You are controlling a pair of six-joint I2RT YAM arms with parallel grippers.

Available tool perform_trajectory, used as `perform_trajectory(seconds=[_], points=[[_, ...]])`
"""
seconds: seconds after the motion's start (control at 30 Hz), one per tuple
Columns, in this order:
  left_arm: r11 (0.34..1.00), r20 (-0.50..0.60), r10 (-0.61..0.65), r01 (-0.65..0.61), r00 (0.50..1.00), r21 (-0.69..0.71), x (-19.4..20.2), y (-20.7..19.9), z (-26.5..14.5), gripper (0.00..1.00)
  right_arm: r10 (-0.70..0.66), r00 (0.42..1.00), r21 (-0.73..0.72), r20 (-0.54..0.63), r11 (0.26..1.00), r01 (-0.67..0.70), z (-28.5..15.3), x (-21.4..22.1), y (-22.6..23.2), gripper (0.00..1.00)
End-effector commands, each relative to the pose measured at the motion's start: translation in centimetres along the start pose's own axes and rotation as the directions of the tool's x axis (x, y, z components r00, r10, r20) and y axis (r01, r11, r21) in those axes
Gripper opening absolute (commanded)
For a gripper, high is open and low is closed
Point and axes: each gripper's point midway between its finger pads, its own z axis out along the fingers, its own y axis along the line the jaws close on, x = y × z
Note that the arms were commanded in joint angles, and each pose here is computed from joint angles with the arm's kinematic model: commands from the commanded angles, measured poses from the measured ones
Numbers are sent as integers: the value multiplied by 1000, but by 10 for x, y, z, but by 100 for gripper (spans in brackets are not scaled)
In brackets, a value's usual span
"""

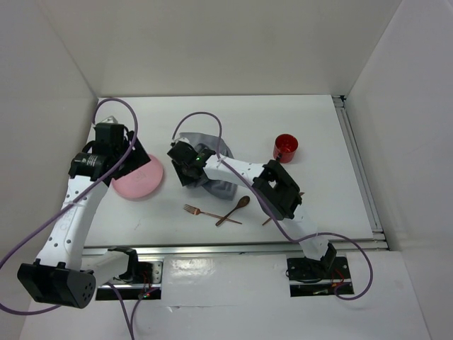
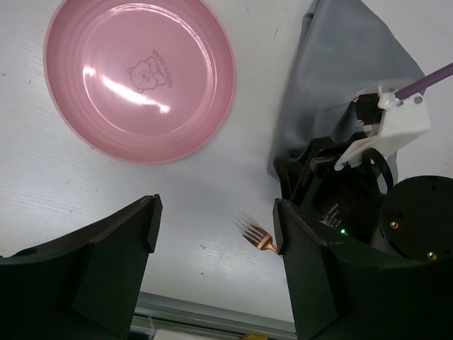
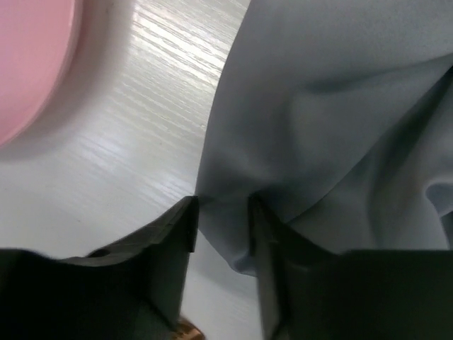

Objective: Set the dinner table for one person

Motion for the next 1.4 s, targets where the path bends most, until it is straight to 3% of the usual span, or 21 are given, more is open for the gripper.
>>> perform_trajectory(seconds=[0.0, 0.07, 0.13, 0.3, 0.37, 0.5, 0.53, 0.6, 0.63, 0.67, 0.93, 1.07, 1.1, 1.17, 1.23, 1.37], points=[[1000, 1, 8, -8, 1000, 15, 0, 0, -3, 82, 18, 998, 43, 52, 999, -20, -19, -26, -8, 49], [1000, 1, 8, -8, 1000, 15, 0, 0, -3, 82, 15, 998, 83, 57, 996, -19, -21, -23, -17, 73], [1000, -4, 8, -8, 1000, 23, 2, -1, -1, 82, 12, 998, 97, 55, 995, -18, -25, -20, -21, 89], [999, -16, 8, -8, 1000, 41, 5, -4, 1, 82, -9, 1000, 129, 7, 992, 8, -10, -4, -22, 90], [999, -29, 10, -8, 1000, 43, 7, -5, 3, 82, 1, 1000, 107, -13, 994, 1, -3, 2, -17, 86], [999, -29, 10, -9, 1000, 43, 7, -5, 3, 82, 7, 1000, 55, -9, 998, -7, -5, -3, -6, 63], [999, -37, 11, -10, 999, 38, 10, -3, 5, 82, 8, 1000, 46, -11, 999, -7, -8, -6, -4, 47], [999, -37, 11, -10, 999, 38, 10, -3, 5, 82, -1, 1000, -5, 13, 1000, 1, -18, -23, 8, 31], [999, -37, 11, -10, 999, 38, 10, -3, 5, 82, -13, 1000, -20, 10, 1000, 13, -23, -26, 11, 12], [999, -45, 1, 2, 999, 49, 11, -6, 4, 83, -9, 1000, -38, 26, 999, 10, -31, -35, 15, 1], [996, -19, 15, -14, 1000, 83, -1, -12, -6, 83, 71, 977, -218, 201, 976, -27, -128, -132, 4, 0], [986, -33, 50, -44, 998, 162, 3, -25, -3, 70, 140, 950, -314, 277, 948, -48, -185, -162, -19, 0], [981, -55, 45, -34, 997, 191, 8, -30, -2, 64, 155, 951, -336, 269, 940, -58, -190, -162, -22, 0], [977, -99, 30, -8, 995, 211, 20, -30, 4, 60, 174, 947, -337, 269, 939, -77, -197, -163, -39, 0], [961, -149, 30, 12, 988, 278, 31, -41, 8, 62, 211, 942, -357, 259, 927, -110, -199, -163, -51, 0], [943, -290, 41, 59, 956, 327, 73, -44, 37, 76, 260, 941, -381, 216, 910, -164, -191, -148, -68, 0]])
